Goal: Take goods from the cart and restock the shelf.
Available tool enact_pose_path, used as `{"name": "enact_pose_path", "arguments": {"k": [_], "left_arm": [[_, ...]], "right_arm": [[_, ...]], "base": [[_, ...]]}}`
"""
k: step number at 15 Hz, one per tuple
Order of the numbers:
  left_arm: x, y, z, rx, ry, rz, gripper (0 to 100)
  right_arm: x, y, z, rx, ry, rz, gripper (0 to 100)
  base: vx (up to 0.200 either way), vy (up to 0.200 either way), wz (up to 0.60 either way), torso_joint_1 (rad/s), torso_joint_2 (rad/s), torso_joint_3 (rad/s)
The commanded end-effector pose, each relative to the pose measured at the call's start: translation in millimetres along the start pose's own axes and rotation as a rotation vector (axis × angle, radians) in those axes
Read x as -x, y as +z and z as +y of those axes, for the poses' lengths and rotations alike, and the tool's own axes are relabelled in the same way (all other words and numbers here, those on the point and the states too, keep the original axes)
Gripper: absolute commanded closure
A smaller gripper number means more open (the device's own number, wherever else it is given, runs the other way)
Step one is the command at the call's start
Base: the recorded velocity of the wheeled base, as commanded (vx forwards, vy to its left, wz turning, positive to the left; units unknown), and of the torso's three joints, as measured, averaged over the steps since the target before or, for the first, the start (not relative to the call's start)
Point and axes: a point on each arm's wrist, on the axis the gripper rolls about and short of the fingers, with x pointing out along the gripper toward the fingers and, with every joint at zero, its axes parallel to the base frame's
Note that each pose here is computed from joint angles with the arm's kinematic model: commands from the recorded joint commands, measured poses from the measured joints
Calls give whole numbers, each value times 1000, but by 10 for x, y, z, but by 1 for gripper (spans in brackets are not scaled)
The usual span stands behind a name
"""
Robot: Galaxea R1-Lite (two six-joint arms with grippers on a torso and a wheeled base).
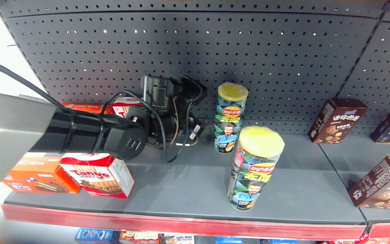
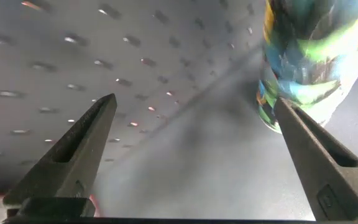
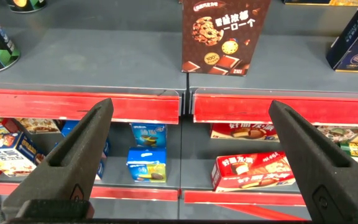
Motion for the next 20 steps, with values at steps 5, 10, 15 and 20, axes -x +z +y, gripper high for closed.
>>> {"name": "enact_pose_path", "arguments": {"k": [5, 10, 15, 20], "left_arm": [[865, 498, 275, 62, 155, -127, 0], [2354, 245, 176, 163, 195, -318, 0], [3668, -216, 131, 200, 273, -528, 0], [4037, -1291, -328, 140, 496, -471, 0]], "right_arm": [[-1, 0, 0, 0, 0, 2, 0], [-1, 0, 0, 0, 2, 2, 0], [-1, 0, 0, 0, 0, 2, 0], [-1, 0, 0, 0, 0, 2, 0]], "base": [[0, 0, 0, 0, 0, 0], [0, 0, 0, 0, 0, 0], [0, 0, 0, 0, 0, 0], [0, 0, 0, 0, 0, 0]]}}
